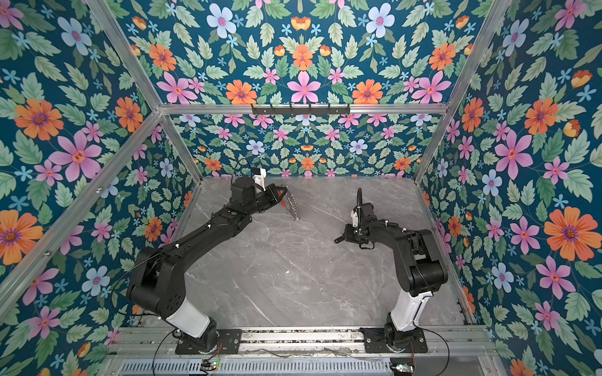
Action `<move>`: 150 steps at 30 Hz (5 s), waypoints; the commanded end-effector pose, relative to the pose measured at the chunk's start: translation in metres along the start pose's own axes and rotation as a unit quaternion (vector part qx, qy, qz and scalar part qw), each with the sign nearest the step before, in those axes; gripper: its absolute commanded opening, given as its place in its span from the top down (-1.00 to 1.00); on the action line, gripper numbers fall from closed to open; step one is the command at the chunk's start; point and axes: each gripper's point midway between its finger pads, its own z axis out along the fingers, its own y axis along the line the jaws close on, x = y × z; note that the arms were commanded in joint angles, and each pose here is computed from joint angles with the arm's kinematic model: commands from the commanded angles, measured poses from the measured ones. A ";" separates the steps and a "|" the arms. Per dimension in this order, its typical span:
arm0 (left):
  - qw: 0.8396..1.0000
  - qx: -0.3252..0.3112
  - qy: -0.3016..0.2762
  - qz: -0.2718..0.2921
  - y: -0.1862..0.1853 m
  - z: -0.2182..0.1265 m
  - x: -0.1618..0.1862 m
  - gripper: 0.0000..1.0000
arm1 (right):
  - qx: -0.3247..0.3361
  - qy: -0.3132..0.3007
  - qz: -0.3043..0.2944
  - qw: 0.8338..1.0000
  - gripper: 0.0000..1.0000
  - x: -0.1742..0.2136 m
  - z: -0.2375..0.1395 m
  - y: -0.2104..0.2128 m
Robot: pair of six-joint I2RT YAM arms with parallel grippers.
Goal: Put the keys on the keyring
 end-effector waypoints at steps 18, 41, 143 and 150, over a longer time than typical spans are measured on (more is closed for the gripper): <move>0.999 0.016 -0.019 0.022 -0.013 -0.005 -0.012 1.00 | -0.009 0.003 -0.013 1.000 0.72 0.005 0.001 0.005; 0.985 0.045 -0.067 0.150 -0.026 -0.024 -0.014 1.00 | -0.029 -0.061 -0.082 0.994 1.00 -0.016 -0.043 0.046; 0.815 0.388 -0.181 0.390 -0.136 -0.092 0.022 1.00 | -0.387 -0.086 -0.236 0.887 1.00 -0.066 -0.214 0.272; 0.820 0.401 -0.171 0.370 -0.133 -0.088 0.025 1.00 | -0.334 -0.151 -0.235 0.900 0.41 -0.080 -0.236 0.251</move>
